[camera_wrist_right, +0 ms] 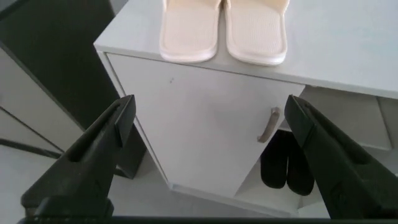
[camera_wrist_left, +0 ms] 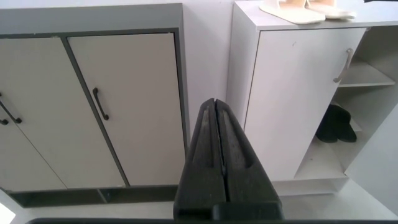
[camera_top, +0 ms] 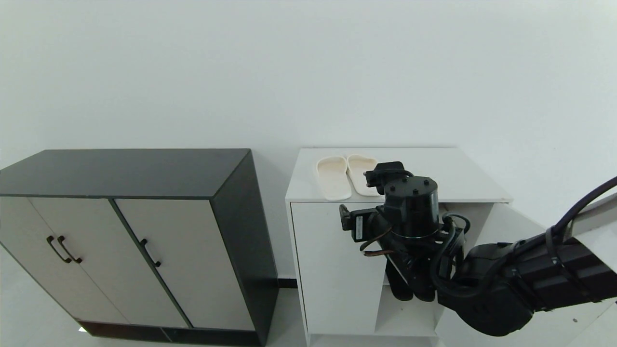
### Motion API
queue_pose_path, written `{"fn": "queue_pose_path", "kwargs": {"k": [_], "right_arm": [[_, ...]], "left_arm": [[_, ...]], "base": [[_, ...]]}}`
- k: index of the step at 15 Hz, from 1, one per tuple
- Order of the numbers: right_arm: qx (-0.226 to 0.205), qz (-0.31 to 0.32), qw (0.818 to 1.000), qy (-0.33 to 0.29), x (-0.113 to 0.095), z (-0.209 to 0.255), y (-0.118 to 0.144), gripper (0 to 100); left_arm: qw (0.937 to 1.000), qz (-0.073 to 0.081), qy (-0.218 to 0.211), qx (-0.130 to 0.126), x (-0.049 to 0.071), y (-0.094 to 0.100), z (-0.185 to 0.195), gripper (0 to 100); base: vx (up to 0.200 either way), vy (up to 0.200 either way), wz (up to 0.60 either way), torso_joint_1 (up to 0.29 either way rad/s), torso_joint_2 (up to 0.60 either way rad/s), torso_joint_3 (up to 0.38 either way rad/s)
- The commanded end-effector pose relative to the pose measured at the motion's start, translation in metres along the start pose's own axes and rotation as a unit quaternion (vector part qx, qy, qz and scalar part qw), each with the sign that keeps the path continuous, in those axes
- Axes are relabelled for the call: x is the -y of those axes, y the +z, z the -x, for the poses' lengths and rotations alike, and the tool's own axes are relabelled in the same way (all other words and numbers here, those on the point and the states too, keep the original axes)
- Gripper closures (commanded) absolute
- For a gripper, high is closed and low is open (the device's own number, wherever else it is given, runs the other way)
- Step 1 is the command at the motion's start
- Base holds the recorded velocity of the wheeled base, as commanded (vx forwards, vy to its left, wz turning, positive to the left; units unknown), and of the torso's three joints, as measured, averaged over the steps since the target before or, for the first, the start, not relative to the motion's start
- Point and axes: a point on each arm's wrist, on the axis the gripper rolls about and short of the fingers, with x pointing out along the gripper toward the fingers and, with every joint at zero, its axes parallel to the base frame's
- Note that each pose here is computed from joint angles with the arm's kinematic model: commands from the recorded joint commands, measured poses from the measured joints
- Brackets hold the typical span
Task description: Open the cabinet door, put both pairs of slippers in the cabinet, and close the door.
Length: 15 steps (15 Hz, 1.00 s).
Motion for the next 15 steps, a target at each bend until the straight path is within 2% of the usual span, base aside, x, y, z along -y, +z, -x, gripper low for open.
{"fn": "queue_pose_path", "kwargs": {"k": [1, 10, 11, 15], "right_arm": [[0.0, 0.0, 1.0, 0.0, -0.001, 0.0, -0.001, 0], [-0.01, 0.002, 1.0, 0.002, -0.007, -0.001, -0.009, 0], [-0.019, 0.008, 1.0, -0.001, -0.009, -0.005, -0.011, 0], [-0.043, 0.013, 0.999, -0.007, -0.017, -0.017, 0.011, 0]], "left_arm": [[1.0, 0.0, 0.0, 0.0, 0.0, 0.0, 0.0, 100], [1.0, 0.0, 0.0, 0.0, 0.0, 0.0, 0.0, 100], [1.0, 0.0, 0.0, 0.0, 0.0, 0.0, 0.0, 100], [1.0, 0.001, 0.0, 0.0, 0.0, 0.0, 0.0, 100]], "base": [[0.2, 0.0, 0.0, -0.017, -0.01, 0.007], [0.2, 0.0, 0.0, 0.006, 0.0, 0.001], [0.0, 0.0, 0.0, 0.0, 0.0, 0.0], [0.0, 0.0, 0.0, 0.0, 0.0, 0.0]]}}
